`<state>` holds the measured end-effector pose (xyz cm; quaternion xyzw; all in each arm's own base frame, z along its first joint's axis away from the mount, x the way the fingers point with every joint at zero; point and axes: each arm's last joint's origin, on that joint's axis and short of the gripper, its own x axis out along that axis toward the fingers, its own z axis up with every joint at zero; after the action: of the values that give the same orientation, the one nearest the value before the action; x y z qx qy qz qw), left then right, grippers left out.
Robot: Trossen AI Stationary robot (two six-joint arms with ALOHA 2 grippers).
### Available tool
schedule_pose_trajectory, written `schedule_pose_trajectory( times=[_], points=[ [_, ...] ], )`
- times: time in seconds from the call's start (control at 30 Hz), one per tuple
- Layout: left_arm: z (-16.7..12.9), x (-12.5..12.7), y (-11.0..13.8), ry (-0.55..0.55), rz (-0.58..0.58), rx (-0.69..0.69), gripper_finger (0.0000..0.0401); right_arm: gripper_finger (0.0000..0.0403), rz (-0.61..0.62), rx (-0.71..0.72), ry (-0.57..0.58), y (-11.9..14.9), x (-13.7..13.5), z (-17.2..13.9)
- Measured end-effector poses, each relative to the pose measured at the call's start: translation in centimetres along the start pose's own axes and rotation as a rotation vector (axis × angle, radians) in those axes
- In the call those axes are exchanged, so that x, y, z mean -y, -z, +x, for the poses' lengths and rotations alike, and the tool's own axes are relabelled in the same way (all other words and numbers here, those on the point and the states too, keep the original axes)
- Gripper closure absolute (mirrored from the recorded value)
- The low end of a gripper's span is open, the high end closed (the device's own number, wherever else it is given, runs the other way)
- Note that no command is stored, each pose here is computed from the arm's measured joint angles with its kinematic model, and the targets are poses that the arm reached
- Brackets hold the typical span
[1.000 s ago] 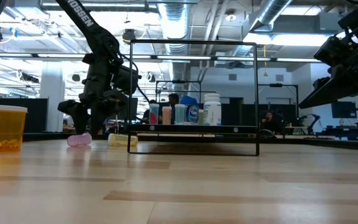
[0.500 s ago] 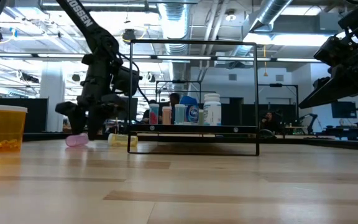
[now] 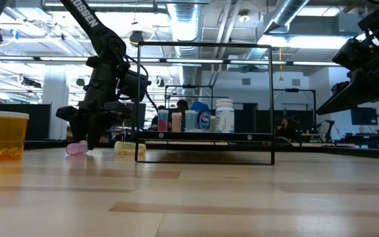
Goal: Pick and place medicine bottles onto shelf by color
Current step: Put the pink pill bottle on the shelf
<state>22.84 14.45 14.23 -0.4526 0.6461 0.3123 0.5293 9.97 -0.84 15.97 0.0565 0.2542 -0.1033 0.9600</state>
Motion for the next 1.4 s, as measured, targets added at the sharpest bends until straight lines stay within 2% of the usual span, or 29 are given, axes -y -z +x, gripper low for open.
schedule_pose_trajectory(
  times=[0.4,0.87,1.03,1.23,1.4],
  points=[
    [0.0,0.1,0.1,-0.015,-0.061,0.005,0.0207,0.0147,0.0,0.001,0.0,0.0,0.0,0.0],
    [0.5,1.7,1.5,-0.15,-0.135,0.074,0.0221,0.0147,0.0,0.0,0.0,0.0,0.0,0.0],
    [0.7,2.4,2.1,-0.203,-0.188,0.133,0.0221,0.0147,0.0,0.0,0.0,0.0,0.0,0.0],
    [-0.2,3.2,3.3,-0.246,-0.255,0.27,0.0221,0.0147,0.0,0.0,0.0,0.0,0.0,0.0],
    [-1.0,2.6,4.9,-0.204,-0.3,0.373,0.0221,0.0147,0.0,0.0,0.0,0.0,0.0,0.0]
  ],
)
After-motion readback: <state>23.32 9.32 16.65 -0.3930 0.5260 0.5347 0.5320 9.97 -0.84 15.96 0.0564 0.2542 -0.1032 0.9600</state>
